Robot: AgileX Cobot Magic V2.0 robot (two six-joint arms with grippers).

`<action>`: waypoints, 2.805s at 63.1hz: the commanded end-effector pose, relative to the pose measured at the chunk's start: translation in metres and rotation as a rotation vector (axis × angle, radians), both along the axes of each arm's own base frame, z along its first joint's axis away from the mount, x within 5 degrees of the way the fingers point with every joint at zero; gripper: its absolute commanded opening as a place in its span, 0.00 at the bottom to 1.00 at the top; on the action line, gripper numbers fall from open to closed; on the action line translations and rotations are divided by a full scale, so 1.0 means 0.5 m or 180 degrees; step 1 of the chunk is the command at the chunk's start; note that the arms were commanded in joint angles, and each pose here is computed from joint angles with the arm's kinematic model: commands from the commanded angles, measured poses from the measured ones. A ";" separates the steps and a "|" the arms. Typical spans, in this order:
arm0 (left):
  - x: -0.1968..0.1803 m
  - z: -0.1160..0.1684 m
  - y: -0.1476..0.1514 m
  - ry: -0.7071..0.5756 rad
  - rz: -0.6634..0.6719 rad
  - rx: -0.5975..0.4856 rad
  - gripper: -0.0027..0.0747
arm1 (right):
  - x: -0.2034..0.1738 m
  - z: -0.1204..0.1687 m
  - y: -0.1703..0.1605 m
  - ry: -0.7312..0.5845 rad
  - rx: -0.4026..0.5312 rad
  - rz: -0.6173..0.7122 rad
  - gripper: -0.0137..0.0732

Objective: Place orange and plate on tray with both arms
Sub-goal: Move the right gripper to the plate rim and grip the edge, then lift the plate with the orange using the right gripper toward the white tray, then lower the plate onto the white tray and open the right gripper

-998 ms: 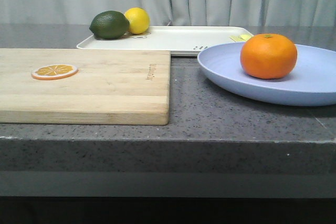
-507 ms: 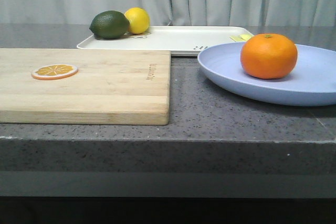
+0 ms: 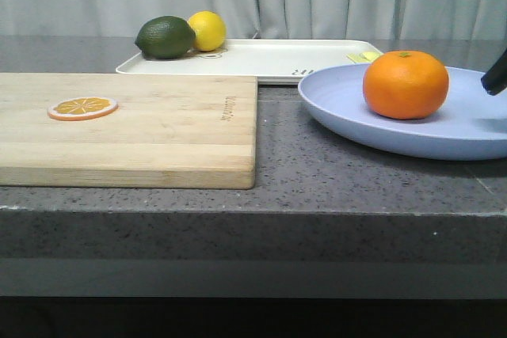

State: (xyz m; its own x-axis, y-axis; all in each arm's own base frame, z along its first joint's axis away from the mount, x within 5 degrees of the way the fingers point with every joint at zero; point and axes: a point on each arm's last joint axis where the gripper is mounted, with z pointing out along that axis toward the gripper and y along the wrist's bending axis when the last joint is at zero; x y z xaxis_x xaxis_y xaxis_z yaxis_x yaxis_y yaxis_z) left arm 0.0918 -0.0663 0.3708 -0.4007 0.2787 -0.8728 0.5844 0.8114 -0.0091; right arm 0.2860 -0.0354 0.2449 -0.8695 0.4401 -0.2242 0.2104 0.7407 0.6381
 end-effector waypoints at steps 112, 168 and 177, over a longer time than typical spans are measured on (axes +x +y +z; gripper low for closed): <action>0.005 0.031 -0.004 -0.0279 0.0009 -0.0257 0.89 | 0.234 0.197 0.113 -0.0615 0.0713 -0.0301 0.09; 0.005 0.031 -0.005 -0.0264 0.0013 -0.0279 0.89 | 0.417 0.152 0.171 -0.0620 0.0304 -0.0308 0.09; 0.005 0.031 -0.005 -0.0264 0.0013 -0.0279 0.89 | 0.417 0.151 0.170 -0.0610 0.0273 -0.0299 0.09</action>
